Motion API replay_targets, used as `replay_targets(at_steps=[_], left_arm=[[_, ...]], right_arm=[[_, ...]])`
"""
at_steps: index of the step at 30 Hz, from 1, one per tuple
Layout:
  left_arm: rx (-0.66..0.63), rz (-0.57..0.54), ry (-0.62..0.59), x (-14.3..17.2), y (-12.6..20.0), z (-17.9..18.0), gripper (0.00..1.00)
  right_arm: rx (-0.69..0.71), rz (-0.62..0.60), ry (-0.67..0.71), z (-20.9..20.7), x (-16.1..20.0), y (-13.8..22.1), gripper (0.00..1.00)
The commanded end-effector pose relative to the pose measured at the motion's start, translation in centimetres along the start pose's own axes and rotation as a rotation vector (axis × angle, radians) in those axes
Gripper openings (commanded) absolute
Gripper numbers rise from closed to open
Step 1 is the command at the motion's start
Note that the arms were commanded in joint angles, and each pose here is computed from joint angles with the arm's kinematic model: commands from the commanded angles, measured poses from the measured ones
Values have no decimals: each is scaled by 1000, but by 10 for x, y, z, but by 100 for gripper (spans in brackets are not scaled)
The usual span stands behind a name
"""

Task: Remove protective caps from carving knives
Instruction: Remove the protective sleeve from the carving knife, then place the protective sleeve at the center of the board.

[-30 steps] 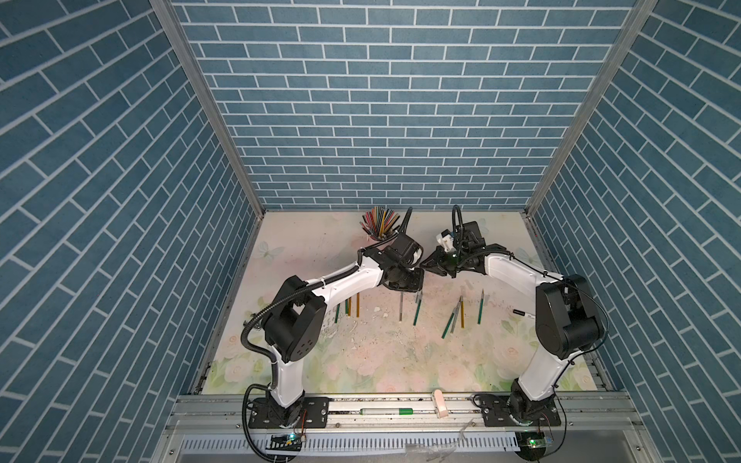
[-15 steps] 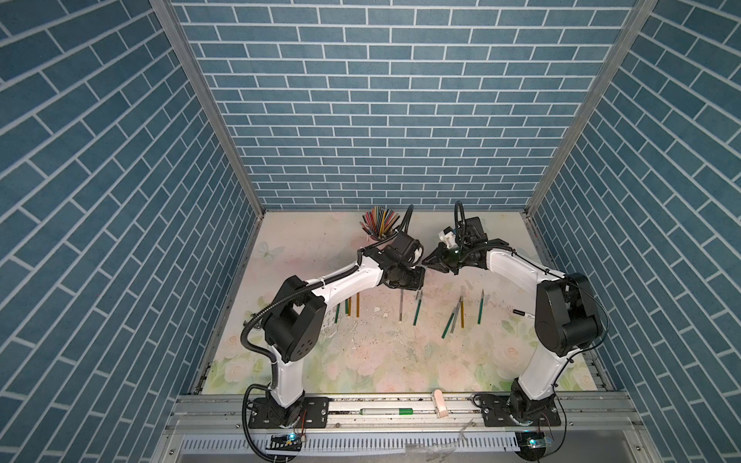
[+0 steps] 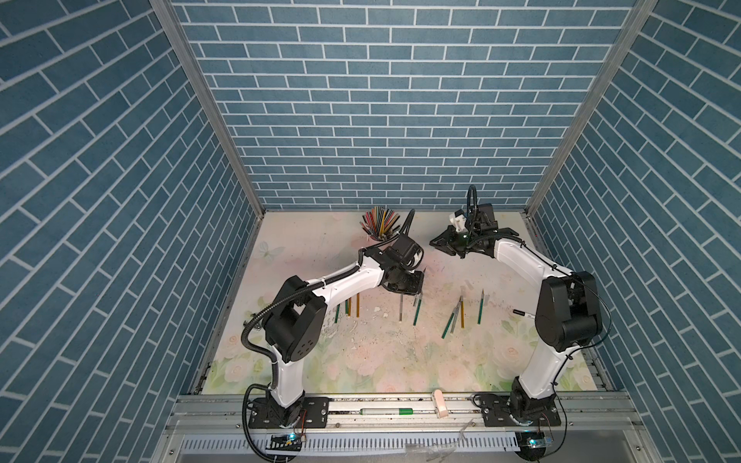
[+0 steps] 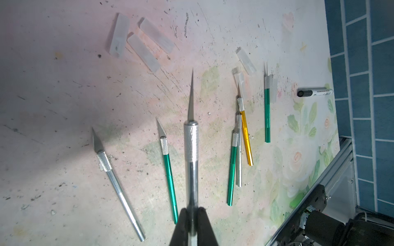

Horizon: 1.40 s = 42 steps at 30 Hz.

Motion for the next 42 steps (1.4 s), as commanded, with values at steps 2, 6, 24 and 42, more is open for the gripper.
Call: replay_targets(at_steps=[2, 6, 24, 42], left_arm=[[-40, 23, 1, 6, -4, 8, 1], [-47, 16, 2, 6, -3, 9, 1], [-94, -31, 29, -2, 14, 29, 1], [-110, -33, 40, -1, 9, 37, 1]], right_arm=[[41, 2, 5, -10, -2, 3, 0], [85, 19, -1, -22, 5, 7, 0], [264, 186, -32, -73, 38, -9, 4], [330, 271, -53, -99, 53, -27, 23]])
Point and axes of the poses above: each gripper's point midway between its finger pads, its own y axis back along the fingers, its own z axis along the line the jaws close on, x = y × z, the point moved 10 cm from there along y, back along the fingers, and after that the axes turned 15 degrees about y, right-handed, at the moved point
